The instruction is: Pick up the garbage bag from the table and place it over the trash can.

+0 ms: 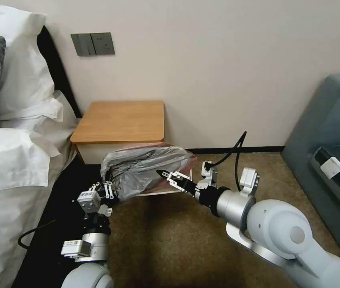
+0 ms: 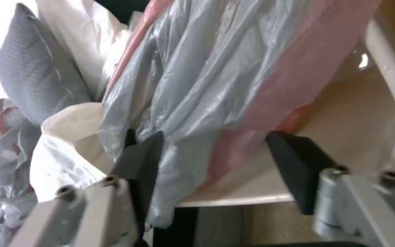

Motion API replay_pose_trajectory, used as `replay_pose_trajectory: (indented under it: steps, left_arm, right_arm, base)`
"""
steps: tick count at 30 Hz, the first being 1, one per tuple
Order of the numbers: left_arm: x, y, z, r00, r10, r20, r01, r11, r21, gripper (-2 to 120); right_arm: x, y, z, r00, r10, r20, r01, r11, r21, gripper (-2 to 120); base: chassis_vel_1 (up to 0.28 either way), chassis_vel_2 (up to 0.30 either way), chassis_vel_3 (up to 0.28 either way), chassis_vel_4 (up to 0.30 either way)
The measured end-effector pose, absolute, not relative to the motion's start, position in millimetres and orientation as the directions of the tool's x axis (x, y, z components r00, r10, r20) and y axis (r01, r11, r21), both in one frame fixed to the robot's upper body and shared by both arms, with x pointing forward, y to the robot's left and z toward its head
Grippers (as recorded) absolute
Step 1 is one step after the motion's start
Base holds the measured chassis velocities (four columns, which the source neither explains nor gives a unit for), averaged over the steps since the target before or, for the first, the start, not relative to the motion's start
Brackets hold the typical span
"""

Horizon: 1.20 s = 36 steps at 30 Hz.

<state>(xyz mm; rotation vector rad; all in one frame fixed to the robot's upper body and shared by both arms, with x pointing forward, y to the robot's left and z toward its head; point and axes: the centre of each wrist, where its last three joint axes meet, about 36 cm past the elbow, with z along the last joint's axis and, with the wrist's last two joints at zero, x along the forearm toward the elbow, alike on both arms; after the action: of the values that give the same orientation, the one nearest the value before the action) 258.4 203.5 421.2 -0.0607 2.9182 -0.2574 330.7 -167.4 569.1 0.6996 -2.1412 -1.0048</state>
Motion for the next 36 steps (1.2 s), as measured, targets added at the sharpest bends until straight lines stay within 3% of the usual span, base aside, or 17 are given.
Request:
replay_pose_trajectory:
  steps: [4, 6, 8, 15, 28, 36]
  left_arm:
    - [258, 203, 422, -0.977, -0.059, -0.206, -0.022, 0.984, -0.177, 9]
    - [258, 202, 422, -0.977, -0.06, -0.207, -0.023, 0.984, -0.175, 9]
    - [258, 203, 422, -0.976, -0.06, -0.207, -0.024, 0.984, -0.174, 9]
    - [259, 203, 422, -0.975, -0.074, -0.209, -0.037, 0.984, -0.175, 9]
    - [259, 202, 420, -0.976, -0.069, -0.208, -0.033, 0.985, -0.172, 9]
    - [260, 202, 420, -0.973, -0.063, -0.222, -0.027, 0.987, -0.161, 9]
  right_arm:
    - [331, -168, 569, -0.639, -0.695, 0.329, -0.186, 0.555, 0.811, 44]
    - [331, -168, 569, -0.644, -0.691, 0.329, -0.181, 0.555, 0.812, 31]
    - [330, -169, 569, -0.647, -0.685, 0.335, -0.174, 0.56, 0.81, 28]
    - [316, -179, 580, -0.658, -0.632, 0.409, -0.076, 0.597, 0.799, 0]
    - [311, -176, 581, -0.667, -0.667, 0.333, -0.12, 0.537, 0.835, 1]
    - [320, -168, 578, -0.663, -0.662, 0.348, -0.068, 0.517, 0.853, 30]
  base:
    - [0.0, 0.0, 0.0, 0.0]
    - [0.0, 0.0, 0.0, 0.0]
    - [0.0, 0.0, 0.0, 0.0]
    - [0.0, 0.0, 0.0, 0.0]
    - [0.0, 0.0, 0.0, 0.0]
    - [0.0, 0.0, 0.0, 0.0]
